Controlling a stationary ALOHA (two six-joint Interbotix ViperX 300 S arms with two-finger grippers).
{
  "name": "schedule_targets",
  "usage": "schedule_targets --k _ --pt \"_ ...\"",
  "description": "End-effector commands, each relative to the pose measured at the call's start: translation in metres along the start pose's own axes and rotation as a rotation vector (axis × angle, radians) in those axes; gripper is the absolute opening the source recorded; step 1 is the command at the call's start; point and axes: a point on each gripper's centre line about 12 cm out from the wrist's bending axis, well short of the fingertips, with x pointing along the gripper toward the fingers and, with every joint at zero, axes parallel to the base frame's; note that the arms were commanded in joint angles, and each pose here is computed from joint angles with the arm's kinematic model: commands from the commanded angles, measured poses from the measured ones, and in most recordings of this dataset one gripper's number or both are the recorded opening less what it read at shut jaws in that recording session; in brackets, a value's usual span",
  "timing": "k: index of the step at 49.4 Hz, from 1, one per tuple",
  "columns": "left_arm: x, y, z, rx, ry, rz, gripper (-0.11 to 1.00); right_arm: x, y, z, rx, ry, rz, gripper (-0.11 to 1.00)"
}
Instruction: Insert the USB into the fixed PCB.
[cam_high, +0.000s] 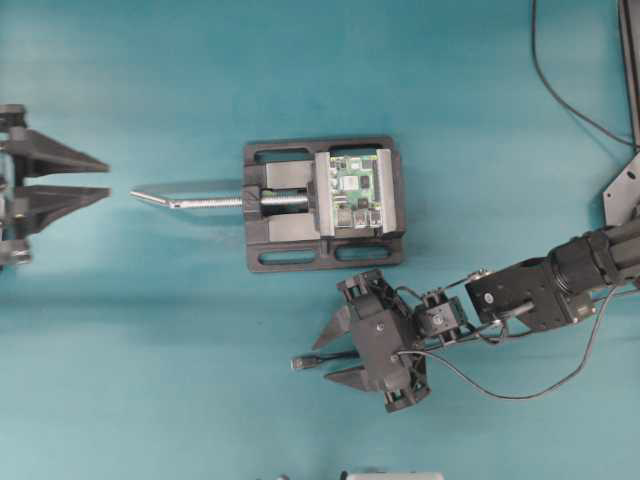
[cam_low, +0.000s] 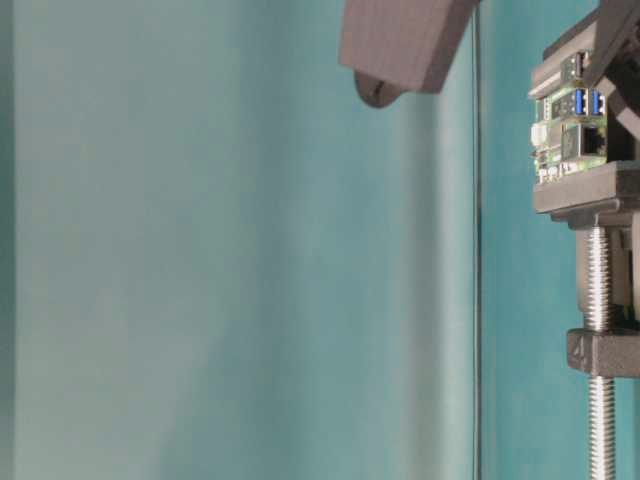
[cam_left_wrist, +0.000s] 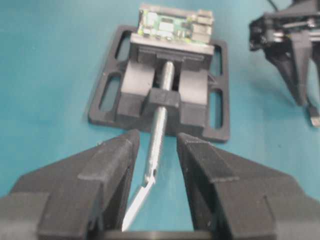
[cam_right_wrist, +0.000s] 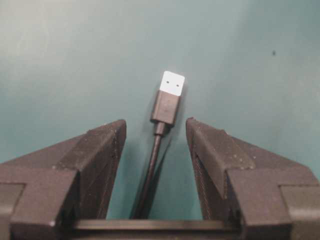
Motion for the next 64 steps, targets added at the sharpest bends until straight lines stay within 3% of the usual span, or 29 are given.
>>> schedule_targets --k 1,11,43,48,59,64 --pt "-0.010 -0.002 0.005 -0.002 -0.022 -0.013 0.52 0.001 -0.003 0.011 0.025 -0.031 -0.019 0.55" --pt "-0.018 -0.002 -0.004 -0.020 0.011 -0.016 0.52 0.003 -0.006 0.010 0.073 -0.027 -0.051 0.55" --pt "-0.015 0.001 -0.027 -0.027 0.076 -0.002 0.52 0.008 0.016 0.005 0.123 0.004 -0.043 0.54" --pt "-0.016 0.002 -0.032 -0.028 0.058 0.000 0.52 0.010 0.017 0.002 0.122 0.012 -0.043 0.49" --pt "-0.018 0.005 -0.043 -0.025 0.011 0.002 0.52 0.011 0.021 -0.006 0.115 0.032 -0.035 0.26" --pt "-0.018 0.005 -0.043 -0.025 0.013 0.003 0.52 0.011 0.023 -0.006 0.111 0.032 -0.030 0.24"
